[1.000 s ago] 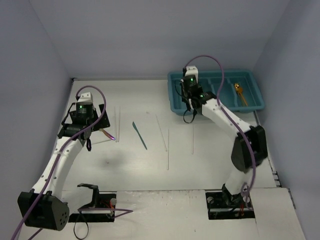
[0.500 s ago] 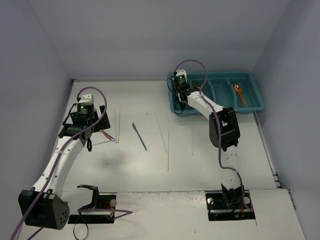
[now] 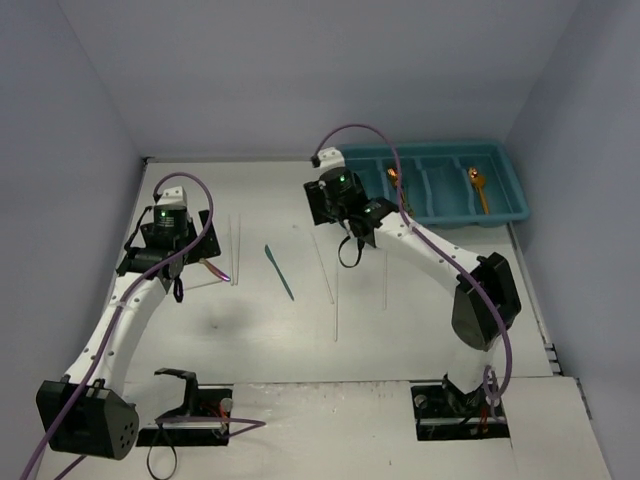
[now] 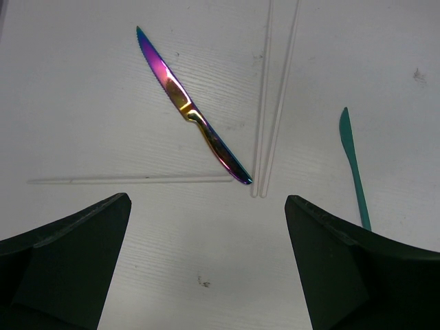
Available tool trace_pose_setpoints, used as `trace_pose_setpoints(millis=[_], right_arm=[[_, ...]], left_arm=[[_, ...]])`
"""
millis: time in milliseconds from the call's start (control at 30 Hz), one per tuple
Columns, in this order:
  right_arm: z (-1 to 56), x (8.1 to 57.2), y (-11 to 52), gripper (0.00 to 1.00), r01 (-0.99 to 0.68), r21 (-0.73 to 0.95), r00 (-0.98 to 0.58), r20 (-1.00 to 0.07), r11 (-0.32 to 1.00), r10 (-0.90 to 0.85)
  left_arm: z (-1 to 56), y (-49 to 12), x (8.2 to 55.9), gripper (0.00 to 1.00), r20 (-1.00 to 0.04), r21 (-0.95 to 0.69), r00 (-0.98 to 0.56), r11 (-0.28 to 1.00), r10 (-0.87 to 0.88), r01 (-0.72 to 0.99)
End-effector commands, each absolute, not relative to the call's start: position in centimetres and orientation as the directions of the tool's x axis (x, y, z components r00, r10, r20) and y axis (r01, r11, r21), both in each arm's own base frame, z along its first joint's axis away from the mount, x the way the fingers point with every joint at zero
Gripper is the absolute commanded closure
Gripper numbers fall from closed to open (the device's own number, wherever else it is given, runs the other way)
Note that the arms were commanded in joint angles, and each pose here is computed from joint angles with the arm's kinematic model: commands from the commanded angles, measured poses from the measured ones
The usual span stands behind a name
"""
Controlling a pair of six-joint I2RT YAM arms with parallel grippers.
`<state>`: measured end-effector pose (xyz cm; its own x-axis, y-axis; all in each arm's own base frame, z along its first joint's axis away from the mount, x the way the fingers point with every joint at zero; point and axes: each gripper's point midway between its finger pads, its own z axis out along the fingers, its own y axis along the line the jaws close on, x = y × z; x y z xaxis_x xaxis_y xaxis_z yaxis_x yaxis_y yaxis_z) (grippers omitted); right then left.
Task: Sort the eating utensils into containers
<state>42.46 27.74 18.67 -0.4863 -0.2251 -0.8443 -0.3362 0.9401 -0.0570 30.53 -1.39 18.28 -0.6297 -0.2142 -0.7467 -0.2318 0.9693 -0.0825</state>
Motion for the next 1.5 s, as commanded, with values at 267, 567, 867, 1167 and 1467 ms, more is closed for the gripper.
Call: trace_pose_setpoints(millis=[267,567,867,1167,1467], right_arm=[[8.3,30.4,37.9,0.44,-0.530,0.063,-0.617,-0.713,0.846,-0.333],[3.4,30.6,39.5,0.47,-0.458,0.040,-0.673,-0.669,0.888,-0.316],[1.1,31.4,39.4,0.74,-0.452,-0.003,-0.677,-0.649,0.892,-0.346],[8.4,34.4,41.4,1.00,-0.508,-0.025,-0.550,-0.760,0.861,-0.347],[23.5,43.6,32.1,1.00,-0.291,-0.071,-0.370,-0.911,0.954,-0.181]], left_arm=[[21.5,-0.8,31.1,0.06,-0.814,-0.115,-0.530,0.960,-0.237,-0.254],[22.6,1.1,30.2,0.06,-0.845,-0.088,-0.471,0.935,-0.252,-0.342],[22.5,1.1,30.3,0.06,-0.844,-0.088,-0.473,0.935,-0.254,-0.345],[21.8,1.0,30.4,0.06,-0.832,-0.081,-0.492,0.933,-0.257,-0.350],[20.8,1.0,30.7,0.06,-0.811,-0.071,-0.523,0.931,-0.263,-0.358]])
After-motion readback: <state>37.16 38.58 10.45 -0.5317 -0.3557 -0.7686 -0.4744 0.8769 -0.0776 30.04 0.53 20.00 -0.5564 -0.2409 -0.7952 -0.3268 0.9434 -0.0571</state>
